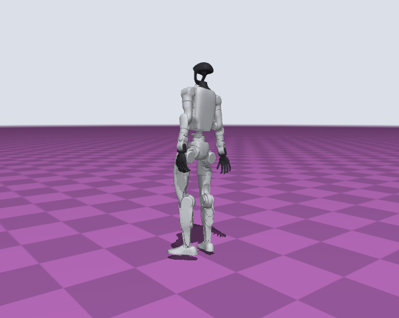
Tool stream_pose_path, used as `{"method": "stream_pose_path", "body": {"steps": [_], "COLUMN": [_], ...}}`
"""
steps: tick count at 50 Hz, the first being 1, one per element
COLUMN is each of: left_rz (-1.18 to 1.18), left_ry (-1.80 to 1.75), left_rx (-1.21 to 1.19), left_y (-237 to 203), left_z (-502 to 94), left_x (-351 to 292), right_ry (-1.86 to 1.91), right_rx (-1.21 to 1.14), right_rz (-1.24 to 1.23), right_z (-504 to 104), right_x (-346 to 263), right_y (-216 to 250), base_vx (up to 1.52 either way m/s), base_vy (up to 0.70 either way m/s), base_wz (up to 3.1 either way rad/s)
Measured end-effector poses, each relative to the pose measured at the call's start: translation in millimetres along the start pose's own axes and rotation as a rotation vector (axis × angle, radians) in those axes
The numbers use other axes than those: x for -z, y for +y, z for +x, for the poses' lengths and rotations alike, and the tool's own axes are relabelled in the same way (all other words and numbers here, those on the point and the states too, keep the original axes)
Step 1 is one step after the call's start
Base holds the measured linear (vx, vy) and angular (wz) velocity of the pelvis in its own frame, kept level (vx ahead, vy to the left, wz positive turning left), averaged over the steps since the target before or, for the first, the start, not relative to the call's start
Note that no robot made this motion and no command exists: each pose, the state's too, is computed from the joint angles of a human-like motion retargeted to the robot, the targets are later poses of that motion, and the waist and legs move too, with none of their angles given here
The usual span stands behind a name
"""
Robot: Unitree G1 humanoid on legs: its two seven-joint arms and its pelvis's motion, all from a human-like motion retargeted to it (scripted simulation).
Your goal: In place motions
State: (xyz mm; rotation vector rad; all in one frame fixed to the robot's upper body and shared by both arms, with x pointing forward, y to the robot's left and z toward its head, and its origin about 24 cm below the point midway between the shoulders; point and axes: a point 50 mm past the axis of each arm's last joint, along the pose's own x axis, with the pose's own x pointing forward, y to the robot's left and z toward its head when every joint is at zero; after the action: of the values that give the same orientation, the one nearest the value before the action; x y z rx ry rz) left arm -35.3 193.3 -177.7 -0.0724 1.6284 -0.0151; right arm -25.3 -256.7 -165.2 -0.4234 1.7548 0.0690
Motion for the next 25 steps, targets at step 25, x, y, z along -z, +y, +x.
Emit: {"method": "stream_pose_path", "body": {"steps": [25], "left_rz": [-0.246], "left_ry": [0.272], "left_rx": [0.009], "left_y": [-0.8], "left_z": [-13.1], "left_x": [86.1], "right_ry": [-0.392], "right_rx": [0.071], "right_rz": [-0.354], "right_z": [-22.1], "right_x": [-108.7], "right_y": [11.6], "base_vx": [0.08], "base_vy": [0.22], "base_wz": [0.0]}}
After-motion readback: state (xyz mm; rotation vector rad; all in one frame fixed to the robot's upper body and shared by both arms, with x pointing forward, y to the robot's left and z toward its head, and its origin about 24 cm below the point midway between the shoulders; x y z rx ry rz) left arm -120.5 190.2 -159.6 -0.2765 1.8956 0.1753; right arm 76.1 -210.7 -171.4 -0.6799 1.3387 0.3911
